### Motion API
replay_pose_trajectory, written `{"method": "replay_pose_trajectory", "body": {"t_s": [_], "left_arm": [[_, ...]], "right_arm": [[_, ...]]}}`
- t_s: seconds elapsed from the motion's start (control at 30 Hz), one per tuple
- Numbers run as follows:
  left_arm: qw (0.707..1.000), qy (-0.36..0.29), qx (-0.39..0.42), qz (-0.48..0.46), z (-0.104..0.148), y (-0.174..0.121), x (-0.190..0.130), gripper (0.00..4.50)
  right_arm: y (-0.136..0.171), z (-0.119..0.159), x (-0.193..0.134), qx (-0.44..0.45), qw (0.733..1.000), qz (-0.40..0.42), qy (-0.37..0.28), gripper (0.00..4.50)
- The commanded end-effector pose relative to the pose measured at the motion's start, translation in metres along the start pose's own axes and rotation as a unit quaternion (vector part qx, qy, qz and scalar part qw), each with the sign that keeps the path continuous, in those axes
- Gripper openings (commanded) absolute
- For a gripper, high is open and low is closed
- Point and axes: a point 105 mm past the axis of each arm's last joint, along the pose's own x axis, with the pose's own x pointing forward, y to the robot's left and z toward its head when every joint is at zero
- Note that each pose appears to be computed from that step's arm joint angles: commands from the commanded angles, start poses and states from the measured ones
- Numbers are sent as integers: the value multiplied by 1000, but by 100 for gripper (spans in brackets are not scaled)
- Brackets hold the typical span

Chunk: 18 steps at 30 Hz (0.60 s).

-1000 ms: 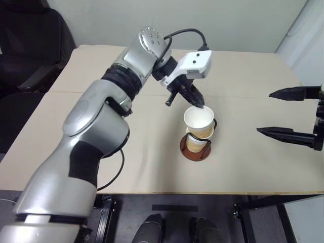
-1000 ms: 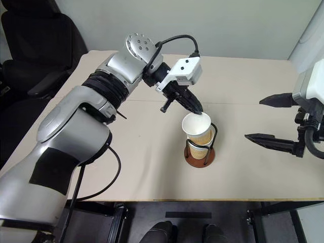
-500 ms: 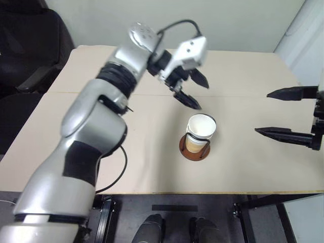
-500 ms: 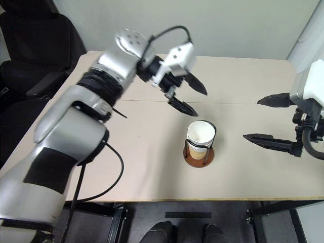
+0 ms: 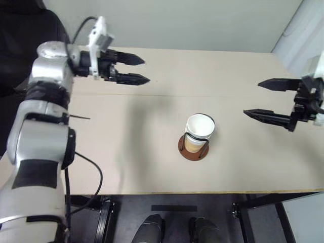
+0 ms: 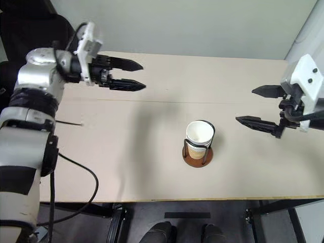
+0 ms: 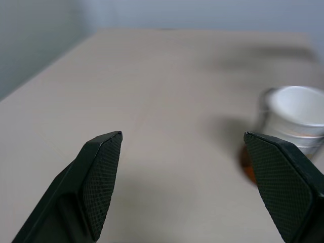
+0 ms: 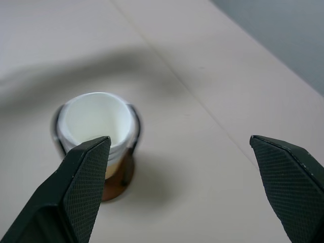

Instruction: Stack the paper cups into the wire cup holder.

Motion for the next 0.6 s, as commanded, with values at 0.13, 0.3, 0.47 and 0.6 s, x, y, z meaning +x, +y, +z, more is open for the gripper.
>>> {"method": "replay_pose_trajectory", "body": {"t_s": [0.13,0.3,0.47,0.6], "left_arm": [[982,-28,4,185,-2,33,-45,412],[963,-3,-10,268,-21,40,-76,412],[958,4,-17,286,-28,35,-83,412],[957,2,-19,288,-27,34,-81,412]], "right_arm": [[-45,-15,2,3,995,-103,0,450],[-35,-8,23,8,997,-68,-25,450],[-34,-14,30,9,998,-56,-17,450],[-32,-14,31,15,998,-55,-20,450]]}}
